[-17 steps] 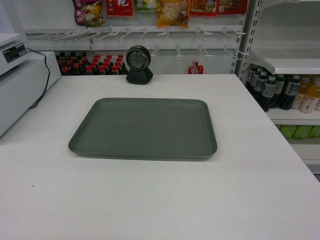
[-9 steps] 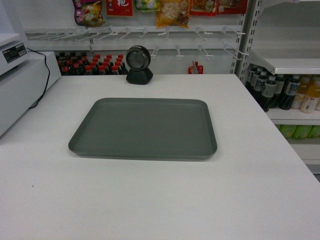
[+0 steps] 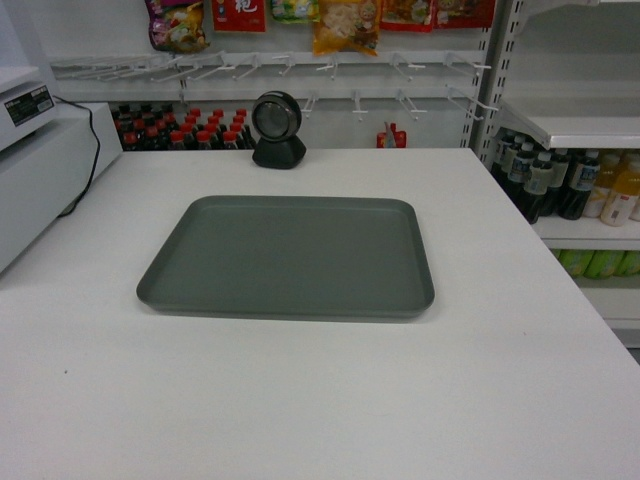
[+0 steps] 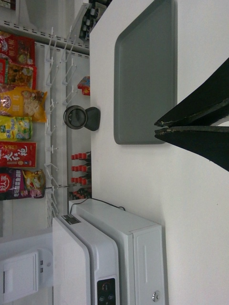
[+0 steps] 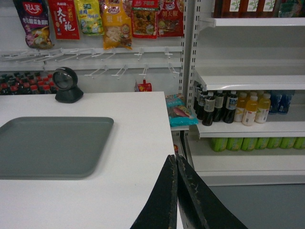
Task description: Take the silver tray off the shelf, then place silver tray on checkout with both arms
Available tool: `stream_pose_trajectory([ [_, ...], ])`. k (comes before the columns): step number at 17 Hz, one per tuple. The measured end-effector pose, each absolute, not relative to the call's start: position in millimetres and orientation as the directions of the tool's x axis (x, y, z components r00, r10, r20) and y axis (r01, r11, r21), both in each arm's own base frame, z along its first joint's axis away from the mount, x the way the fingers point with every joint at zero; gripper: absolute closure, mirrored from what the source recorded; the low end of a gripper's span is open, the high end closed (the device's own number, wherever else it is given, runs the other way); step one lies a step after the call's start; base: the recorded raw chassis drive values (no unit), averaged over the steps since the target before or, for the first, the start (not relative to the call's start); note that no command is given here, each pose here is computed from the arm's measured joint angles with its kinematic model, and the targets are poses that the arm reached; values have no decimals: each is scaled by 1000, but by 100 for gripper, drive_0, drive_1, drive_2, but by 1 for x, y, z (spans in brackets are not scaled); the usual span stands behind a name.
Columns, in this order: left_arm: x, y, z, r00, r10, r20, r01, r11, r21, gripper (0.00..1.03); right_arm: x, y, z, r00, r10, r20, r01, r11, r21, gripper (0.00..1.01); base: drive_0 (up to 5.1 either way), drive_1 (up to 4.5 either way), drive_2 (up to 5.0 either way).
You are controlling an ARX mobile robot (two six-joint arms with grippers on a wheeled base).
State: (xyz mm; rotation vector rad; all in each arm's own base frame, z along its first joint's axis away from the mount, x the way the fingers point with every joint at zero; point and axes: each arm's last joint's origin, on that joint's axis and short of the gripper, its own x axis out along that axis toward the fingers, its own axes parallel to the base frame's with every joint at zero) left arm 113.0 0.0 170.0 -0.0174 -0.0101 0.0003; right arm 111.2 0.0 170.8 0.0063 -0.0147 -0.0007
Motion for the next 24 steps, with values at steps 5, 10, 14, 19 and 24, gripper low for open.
stream_pose_trajectory([
  [5, 103, 0, 166, 1000, 2, -23, -2, 1000, -17, 102, 97, 0, 169, 1000, 1, 19, -1, 1000, 6, 99, 0, 0, 0],
  [10, 98, 0, 166, 1000, 1, -4, -1, 1000, -17, 54, 97, 0, 167, 1000, 0, 4, 0, 1000, 6, 49, 0, 0, 0],
  [14, 98, 0, 166, 1000, 1, -4, -1, 1000, -17, 3, 97, 0, 167, 1000, 0, 4, 0, 1000, 6, 2, 0, 0, 0],
  [19, 98, 0, 166, 1000, 1, -4, -1, 1000, -17, 5, 97, 0, 167, 1000, 0, 4, 0, 1000, 6, 3, 0, 0, 0],
  [24, 98, 0, 166, 1000, 1, -4, -1, 1000, -17, 5, 97, 0, 167, 1000, 0, 4, 0, 1000, 6, 3, 0, 0, 0],
])
